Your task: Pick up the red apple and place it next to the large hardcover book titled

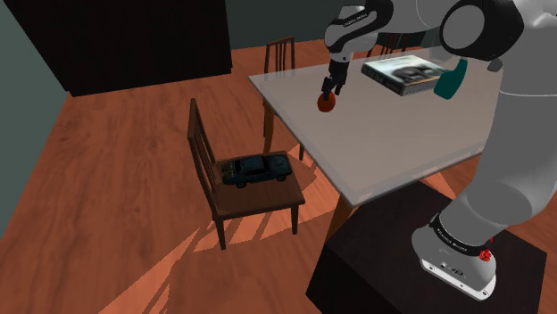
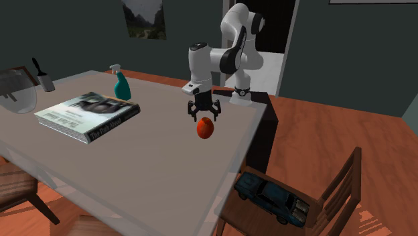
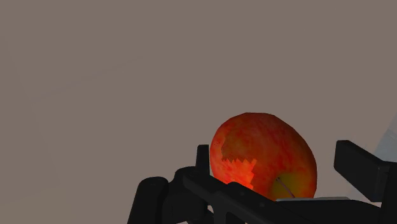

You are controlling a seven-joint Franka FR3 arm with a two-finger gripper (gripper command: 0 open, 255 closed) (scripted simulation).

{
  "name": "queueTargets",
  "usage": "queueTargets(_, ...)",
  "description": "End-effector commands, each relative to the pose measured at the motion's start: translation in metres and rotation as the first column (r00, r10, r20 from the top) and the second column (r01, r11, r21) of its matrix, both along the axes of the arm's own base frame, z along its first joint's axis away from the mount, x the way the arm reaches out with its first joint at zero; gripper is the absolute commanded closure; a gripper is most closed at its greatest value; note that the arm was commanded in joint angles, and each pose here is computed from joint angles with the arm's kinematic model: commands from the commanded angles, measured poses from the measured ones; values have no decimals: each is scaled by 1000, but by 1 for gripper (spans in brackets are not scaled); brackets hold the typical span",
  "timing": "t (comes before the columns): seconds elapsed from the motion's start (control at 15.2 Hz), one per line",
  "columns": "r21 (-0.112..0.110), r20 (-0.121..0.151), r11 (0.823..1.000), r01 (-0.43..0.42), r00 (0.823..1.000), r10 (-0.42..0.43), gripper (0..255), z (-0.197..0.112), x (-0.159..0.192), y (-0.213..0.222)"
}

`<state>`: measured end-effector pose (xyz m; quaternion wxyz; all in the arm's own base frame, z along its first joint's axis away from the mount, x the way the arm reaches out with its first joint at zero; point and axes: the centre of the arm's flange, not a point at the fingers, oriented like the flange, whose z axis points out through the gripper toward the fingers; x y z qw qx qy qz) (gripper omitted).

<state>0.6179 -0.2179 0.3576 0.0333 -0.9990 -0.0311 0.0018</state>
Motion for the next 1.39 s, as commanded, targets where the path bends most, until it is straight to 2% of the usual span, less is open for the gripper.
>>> queueTargets(0.0,0,0,1000,0,1000,0,0,0,0,0)
queueTargets(0.13,0,0,1000,0,1000,0,0,0,0,0)
queueTargets(0.2,0,0,1000,0,1000,0,255,0,0,0)
queueTargets(0.79,0,0,1000,0,1000,0,255,0,0,0)
queueTargets(1.32,0,0,1000,0,1000,0,255,42,0,0)
